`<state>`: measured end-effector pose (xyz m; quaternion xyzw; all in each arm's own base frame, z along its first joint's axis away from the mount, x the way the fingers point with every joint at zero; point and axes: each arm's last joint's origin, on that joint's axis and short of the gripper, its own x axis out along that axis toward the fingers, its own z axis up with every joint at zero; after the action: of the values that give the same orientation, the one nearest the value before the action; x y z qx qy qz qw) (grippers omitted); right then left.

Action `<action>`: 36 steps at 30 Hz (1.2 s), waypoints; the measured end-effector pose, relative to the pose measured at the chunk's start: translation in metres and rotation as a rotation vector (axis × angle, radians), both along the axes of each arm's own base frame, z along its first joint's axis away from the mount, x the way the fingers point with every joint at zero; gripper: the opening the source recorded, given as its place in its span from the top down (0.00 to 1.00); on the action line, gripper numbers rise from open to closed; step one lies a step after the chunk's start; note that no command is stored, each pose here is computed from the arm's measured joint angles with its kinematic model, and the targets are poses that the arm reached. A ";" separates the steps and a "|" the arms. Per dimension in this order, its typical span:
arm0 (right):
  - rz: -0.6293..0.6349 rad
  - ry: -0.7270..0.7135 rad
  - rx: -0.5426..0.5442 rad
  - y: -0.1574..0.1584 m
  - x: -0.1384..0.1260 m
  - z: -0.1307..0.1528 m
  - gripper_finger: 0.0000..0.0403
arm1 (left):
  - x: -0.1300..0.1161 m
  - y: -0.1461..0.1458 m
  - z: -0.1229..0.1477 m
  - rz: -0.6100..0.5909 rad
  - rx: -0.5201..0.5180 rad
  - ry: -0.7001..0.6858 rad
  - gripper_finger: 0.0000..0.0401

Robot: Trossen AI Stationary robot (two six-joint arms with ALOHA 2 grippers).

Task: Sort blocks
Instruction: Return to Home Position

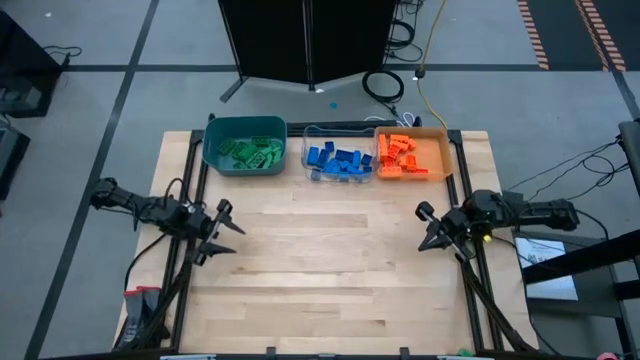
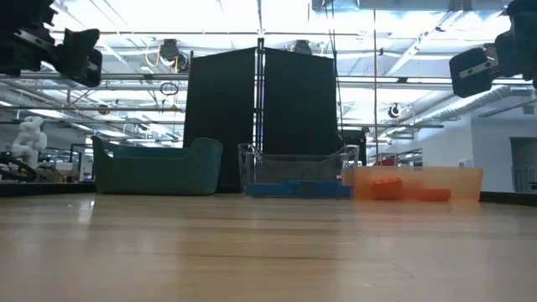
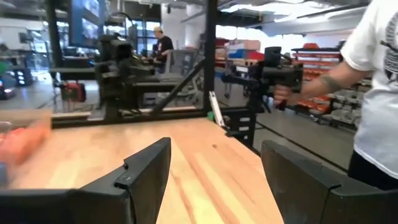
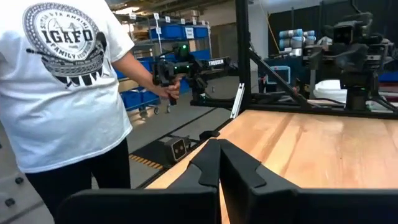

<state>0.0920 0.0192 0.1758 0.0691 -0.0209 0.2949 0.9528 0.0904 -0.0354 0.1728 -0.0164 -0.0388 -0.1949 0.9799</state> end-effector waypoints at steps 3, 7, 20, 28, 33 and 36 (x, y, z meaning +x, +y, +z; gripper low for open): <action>-0.006 -0.005 -0.013 0.003 0.000 0.000 1.00 | 0.001 0.003 -0.001 0.031 0.004 0.004 0.37; -0.022 -0.015 -0.033 0.006 0.000 -0.001 1.00 | 0.003 0.009 -0.004 0.089 0.019 0.034 0.37; -0.080 -0.046 -0.092 0.008 0.000 -0.002 1.00 | 0.004 0.016 -0.003 -0.058 -0.108 0.078 0.37; -0.105 -0.039 -0.097 0.007 0.001 -0.002 1.00 | 0.008 0.019 -0.007 -0.001 -0.004 0.088 0.37; -0.105 -0.036 -0.098 0.007 0.001 -0.003 1.00 | 0.010 0.024 -0.009 0.076 0.018 0.103 0.37; -0.110 -0.038 -0.101 0.007 0.001 -0.003 1.00 | 0.011 0.025 -0.009 0.082 -0.002 0.110 0.37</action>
<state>0.0928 0.0263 0.1733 0.0141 -0.0277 0.2439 0.9693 0.1009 -0.0101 0.1639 -0.0266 0.0142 -0.1533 0.9877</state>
